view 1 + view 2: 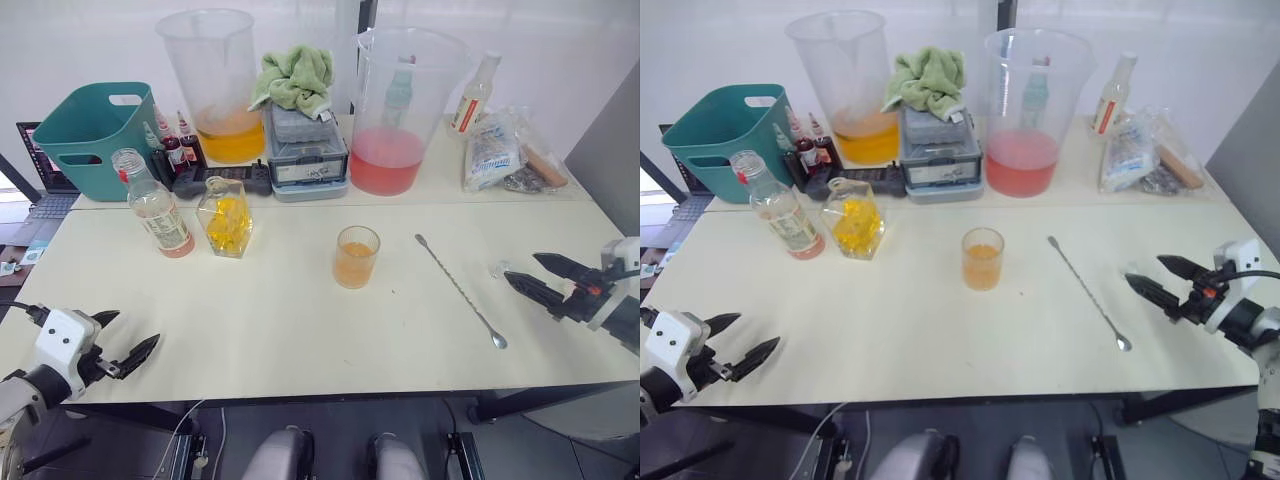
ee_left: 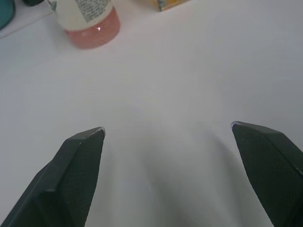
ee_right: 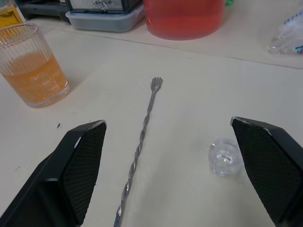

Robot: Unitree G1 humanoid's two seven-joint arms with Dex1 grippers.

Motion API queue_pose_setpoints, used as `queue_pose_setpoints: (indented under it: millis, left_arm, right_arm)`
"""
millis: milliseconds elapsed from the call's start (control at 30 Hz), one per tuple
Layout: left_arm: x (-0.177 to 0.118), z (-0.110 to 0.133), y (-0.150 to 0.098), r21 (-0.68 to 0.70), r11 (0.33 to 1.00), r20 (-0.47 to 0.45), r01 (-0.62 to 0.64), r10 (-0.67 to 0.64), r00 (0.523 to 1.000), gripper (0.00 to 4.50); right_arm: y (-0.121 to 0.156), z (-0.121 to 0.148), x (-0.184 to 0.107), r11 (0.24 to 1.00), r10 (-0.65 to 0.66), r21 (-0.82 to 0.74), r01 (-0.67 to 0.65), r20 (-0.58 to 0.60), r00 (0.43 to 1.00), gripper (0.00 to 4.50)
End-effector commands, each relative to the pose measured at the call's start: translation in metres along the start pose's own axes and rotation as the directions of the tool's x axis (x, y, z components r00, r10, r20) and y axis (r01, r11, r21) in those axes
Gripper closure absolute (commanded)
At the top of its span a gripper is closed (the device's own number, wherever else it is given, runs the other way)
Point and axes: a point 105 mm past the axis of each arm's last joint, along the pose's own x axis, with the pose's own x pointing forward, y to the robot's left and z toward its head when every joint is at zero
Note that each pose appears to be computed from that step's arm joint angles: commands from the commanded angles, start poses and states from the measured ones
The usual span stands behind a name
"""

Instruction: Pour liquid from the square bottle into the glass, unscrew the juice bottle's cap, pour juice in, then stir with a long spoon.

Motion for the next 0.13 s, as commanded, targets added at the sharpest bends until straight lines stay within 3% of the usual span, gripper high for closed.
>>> queue_pose_setpoints:
  millis: [33, 133]
  left_arm:
    - [-0.0051, 0.0076, 0.0157, 0.019, 0.997, 0.046, -0.071, 0.070, 0.997, 0.00]
    - [-0.0056, 0.0035, 0.0191, 0.019, 0.996, 0.038, -0.088, 0.088, 0.995, 0.00]
  right_arm:
    - [-0.0039, 0.0128, -0.0074, 0.997, -0.014, -0.078, 0.017, 0.035, 0.999, 0.03]
    - [-0.0054, 0.0128, -0.0084, 0.996, -0.023, -0.082, 0.027, 0.043, 0.999, 0.03]
